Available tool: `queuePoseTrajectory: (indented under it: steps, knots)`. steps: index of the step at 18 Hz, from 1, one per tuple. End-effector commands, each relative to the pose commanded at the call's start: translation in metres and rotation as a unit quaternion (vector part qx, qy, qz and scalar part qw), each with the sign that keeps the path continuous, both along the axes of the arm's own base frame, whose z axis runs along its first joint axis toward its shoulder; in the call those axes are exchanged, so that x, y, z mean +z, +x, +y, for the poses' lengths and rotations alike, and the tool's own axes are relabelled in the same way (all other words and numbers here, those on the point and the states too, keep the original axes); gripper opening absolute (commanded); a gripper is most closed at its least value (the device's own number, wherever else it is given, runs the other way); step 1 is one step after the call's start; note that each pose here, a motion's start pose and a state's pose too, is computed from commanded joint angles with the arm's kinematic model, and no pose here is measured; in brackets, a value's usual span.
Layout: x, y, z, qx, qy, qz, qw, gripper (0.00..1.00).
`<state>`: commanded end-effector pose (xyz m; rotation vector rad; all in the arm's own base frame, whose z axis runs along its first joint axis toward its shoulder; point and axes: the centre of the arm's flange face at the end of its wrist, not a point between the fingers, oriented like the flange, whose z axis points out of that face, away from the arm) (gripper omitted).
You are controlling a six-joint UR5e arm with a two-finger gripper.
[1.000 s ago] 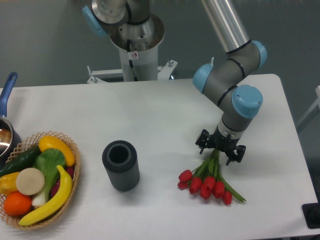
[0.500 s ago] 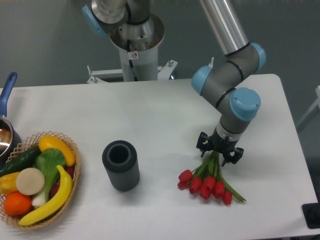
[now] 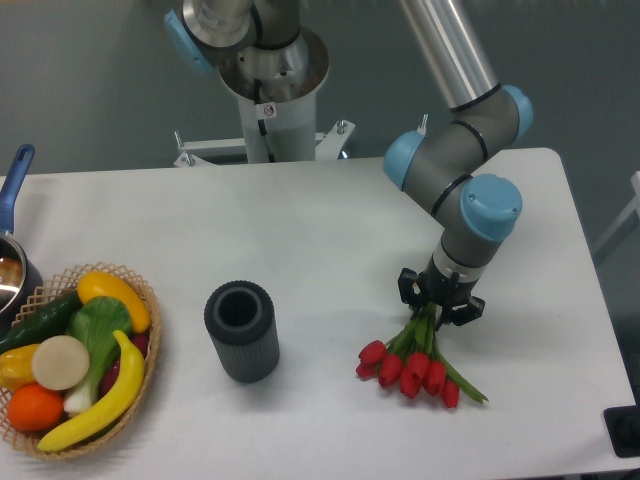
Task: Pick up the flowers from the table
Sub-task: 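Lift the gripped tulip bundle up off the table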
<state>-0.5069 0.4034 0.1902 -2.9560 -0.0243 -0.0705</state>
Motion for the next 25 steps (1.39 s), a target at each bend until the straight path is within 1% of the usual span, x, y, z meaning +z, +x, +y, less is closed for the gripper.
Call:
queuePoseTrajectory:
  steps: [2,4,8,11,13,15,18,21,23,25]
  knots:
    - [0.003,0.000,0.000,0.004,0.001,0.001,1.0000,0.39]
    - [0.006,-0.002,0.001,0.011,0.003,0.003,0.9999,0.39]
    - [0.019,-0.005,0.005,0.010,0.009,0.014,0.9998,0.39]
    - [0.068,0.004,0.009,0.004,0.029,0.048,0.9984,0.39]
    - [0.095,0.006,0.011,0.002,0.050,0.063,0.9968,0.39]
    - [0.118,0.011,0.013,0.000,0.078,0.068,0.9946,0.39]
    - [0.153,0.020,0.013,0.017,0.127,0.065,0.9895,0.39]
    - [0.183,0.031,0.012,0.025,0.164,0.066,0.9839,0.39]
    - [0.202,0.039,0.014,0.034,0.192,0.060,0.9789,0.39]
    - [0.217,0.045,0.018,0.032,0.227,0.049,0.9721,0.39]
